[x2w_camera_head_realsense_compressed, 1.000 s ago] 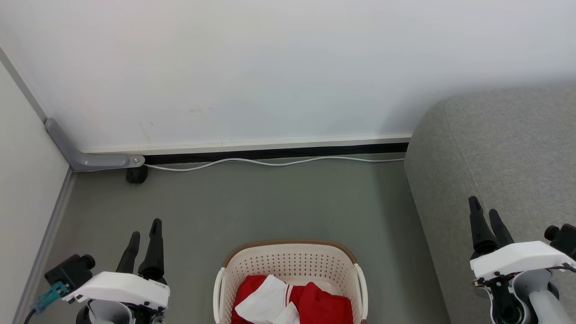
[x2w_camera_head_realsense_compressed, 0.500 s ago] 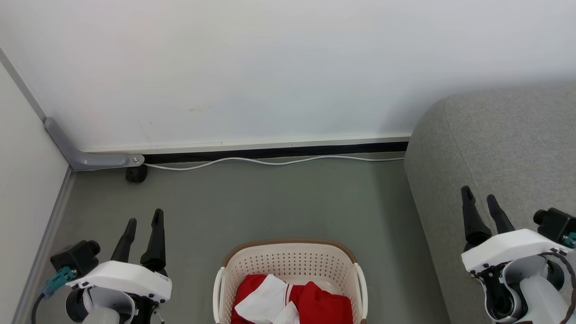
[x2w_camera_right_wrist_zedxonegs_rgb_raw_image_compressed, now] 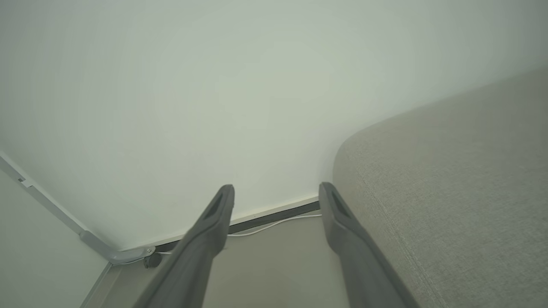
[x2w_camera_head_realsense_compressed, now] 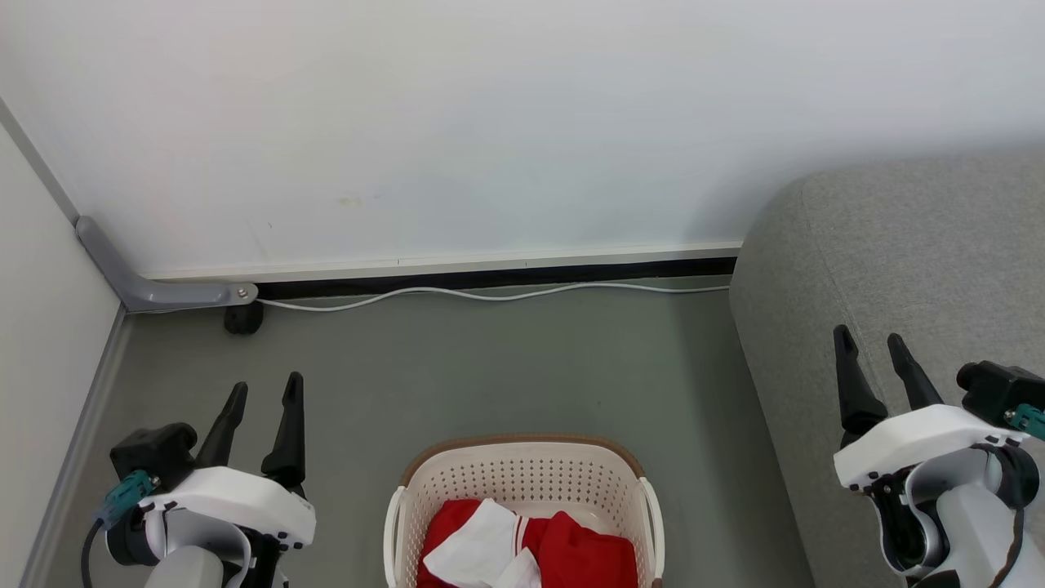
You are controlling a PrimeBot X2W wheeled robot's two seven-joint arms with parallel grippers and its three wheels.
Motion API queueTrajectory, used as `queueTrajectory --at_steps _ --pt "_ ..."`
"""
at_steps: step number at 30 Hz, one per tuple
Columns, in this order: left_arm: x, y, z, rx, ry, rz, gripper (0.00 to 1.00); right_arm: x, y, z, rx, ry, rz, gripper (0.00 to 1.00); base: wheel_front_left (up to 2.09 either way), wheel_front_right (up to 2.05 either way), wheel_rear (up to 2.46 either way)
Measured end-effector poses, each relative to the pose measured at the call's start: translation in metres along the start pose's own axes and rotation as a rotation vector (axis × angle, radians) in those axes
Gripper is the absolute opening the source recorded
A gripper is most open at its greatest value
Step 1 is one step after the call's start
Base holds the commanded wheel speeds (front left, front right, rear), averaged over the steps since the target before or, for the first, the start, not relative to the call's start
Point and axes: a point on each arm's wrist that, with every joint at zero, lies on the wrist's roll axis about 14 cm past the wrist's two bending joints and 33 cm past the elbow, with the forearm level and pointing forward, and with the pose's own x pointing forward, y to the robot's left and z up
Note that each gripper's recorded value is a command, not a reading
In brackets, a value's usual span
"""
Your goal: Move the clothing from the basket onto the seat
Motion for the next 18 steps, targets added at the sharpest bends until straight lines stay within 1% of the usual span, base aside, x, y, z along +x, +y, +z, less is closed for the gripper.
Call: queueTrajectory --at_steps 18 --pt "0.008 -0.008 0.005 0.208 -0.017 -0.057 1.0 0.01 0.01 0.015 -0.224 -0.041 0.063 1.0 0.0 0.0 0.0"
